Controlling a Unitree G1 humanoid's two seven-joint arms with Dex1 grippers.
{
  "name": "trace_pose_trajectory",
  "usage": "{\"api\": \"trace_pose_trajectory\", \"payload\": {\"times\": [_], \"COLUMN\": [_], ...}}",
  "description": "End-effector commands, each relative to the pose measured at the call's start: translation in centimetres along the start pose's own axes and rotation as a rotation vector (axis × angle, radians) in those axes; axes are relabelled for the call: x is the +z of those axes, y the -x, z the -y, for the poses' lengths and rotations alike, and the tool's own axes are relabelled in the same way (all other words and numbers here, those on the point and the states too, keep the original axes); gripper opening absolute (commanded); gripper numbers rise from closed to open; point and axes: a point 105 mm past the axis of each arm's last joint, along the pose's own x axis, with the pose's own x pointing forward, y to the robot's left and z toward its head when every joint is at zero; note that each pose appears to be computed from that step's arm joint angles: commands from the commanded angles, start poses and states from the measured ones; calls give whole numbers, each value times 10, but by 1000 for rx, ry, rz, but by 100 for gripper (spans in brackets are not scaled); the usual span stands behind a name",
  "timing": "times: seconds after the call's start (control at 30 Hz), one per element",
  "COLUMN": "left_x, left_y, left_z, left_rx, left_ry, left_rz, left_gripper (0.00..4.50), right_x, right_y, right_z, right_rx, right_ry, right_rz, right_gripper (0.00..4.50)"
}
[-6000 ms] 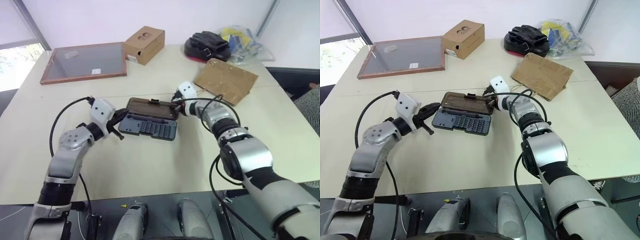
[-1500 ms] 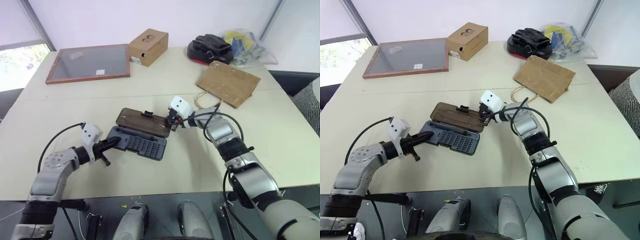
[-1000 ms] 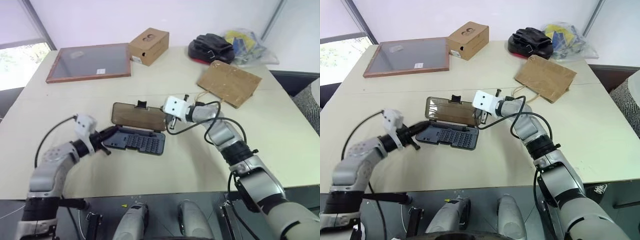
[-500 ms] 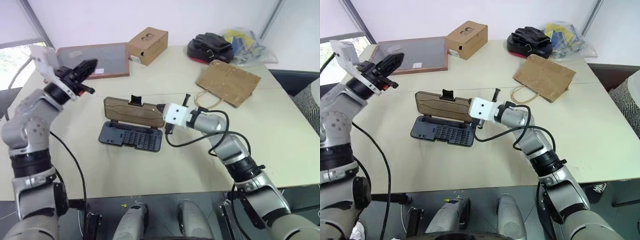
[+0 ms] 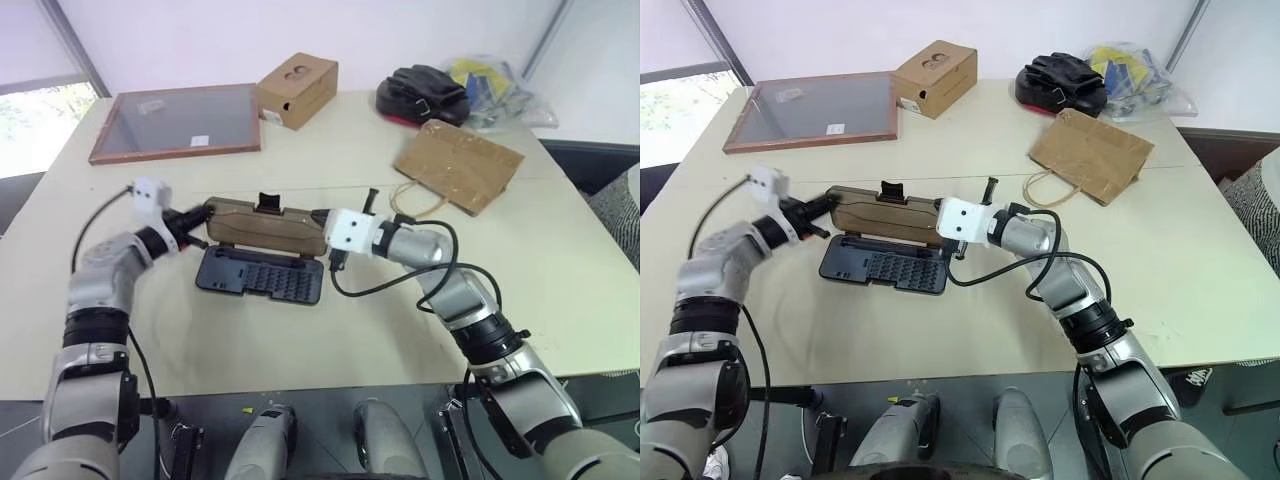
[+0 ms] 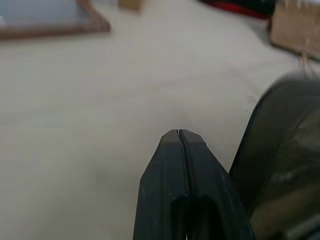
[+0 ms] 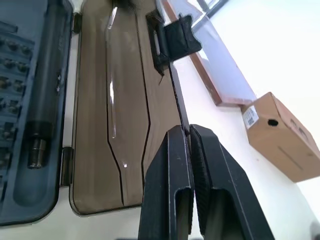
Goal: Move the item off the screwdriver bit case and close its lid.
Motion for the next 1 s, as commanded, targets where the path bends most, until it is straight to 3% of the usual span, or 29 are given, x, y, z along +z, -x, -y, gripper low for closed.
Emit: {"api": "trace_pose_trajectory", "payload": {"times": [0.03, 0.27, 0.37, 0.6, 0.77, 1.0], "left_x": [19, 25, 25, 19, 15, 5], "left_y": [-9, -20, -22, -19, -14, 7], "left_z": [3, 8, 10, 15, 17, 21], "left_rx": [-40, -77, -94, -126, -145, -176], "left_ry": [-68, -78, -88, -99, -108, -148], "left_rz": [34, 53, 49, 35, 24, -31], "left_gripper": [0, 0, 0, 0, 0, 0], "right_x": [28, 26, 22, 16, 10, -13], "right_y": [-2, -3, -3, -2, 12, 56], "right_z": [3, -7, -9, -7, 2, 21], "right_rx": [6, 72, 83, 95, 143, 127], "right_ry": [59, 68, 62, 51, -62, -227], "right_rz": [101, 100, 84, 51, 1, -145], "right_gripper": [2, 2, 106, 449, 449, 449]}}
